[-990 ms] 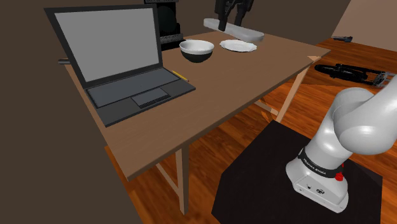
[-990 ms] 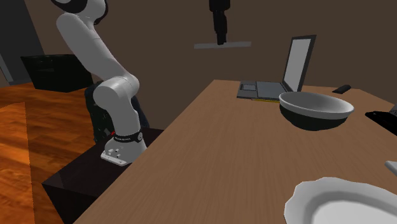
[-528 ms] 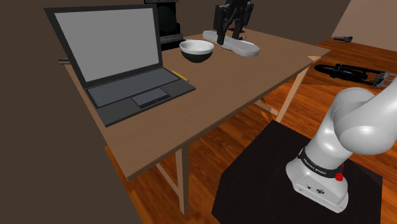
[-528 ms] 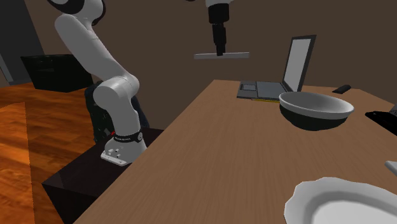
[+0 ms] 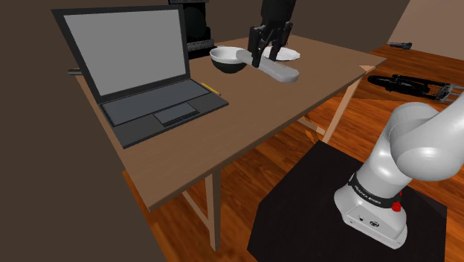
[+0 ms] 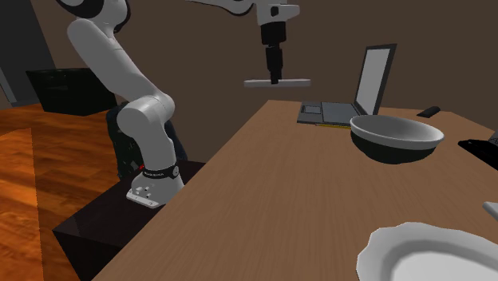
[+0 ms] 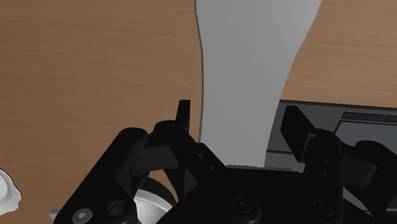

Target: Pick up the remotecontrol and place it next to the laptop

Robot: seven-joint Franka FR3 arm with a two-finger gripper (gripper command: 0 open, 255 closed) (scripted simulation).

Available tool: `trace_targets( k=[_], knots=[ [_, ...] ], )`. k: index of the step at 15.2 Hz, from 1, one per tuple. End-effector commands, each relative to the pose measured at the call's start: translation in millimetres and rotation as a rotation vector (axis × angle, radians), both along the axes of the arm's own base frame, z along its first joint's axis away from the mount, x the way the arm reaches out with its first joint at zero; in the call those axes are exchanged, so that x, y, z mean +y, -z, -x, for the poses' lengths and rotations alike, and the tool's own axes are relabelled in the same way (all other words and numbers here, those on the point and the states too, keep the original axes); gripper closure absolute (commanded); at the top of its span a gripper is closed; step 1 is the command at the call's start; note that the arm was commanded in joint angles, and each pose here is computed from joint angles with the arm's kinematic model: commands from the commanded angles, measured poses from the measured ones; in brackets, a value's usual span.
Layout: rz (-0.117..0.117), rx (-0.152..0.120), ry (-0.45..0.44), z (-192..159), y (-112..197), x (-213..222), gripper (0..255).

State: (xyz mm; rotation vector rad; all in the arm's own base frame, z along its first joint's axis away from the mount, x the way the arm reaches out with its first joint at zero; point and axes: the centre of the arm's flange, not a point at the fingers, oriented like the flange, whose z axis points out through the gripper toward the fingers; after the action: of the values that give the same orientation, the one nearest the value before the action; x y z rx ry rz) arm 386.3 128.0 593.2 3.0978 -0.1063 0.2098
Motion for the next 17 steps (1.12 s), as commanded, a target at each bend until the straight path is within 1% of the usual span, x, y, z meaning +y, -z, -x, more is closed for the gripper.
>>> trace_targets(
  k=[1, 17],
  knots=[
    [0.000, -0.001, 0.000, -1, 11, -1, 255],
    [0.000, -0.001, 0.000, -1, 95, -1, 255]
  ],
)
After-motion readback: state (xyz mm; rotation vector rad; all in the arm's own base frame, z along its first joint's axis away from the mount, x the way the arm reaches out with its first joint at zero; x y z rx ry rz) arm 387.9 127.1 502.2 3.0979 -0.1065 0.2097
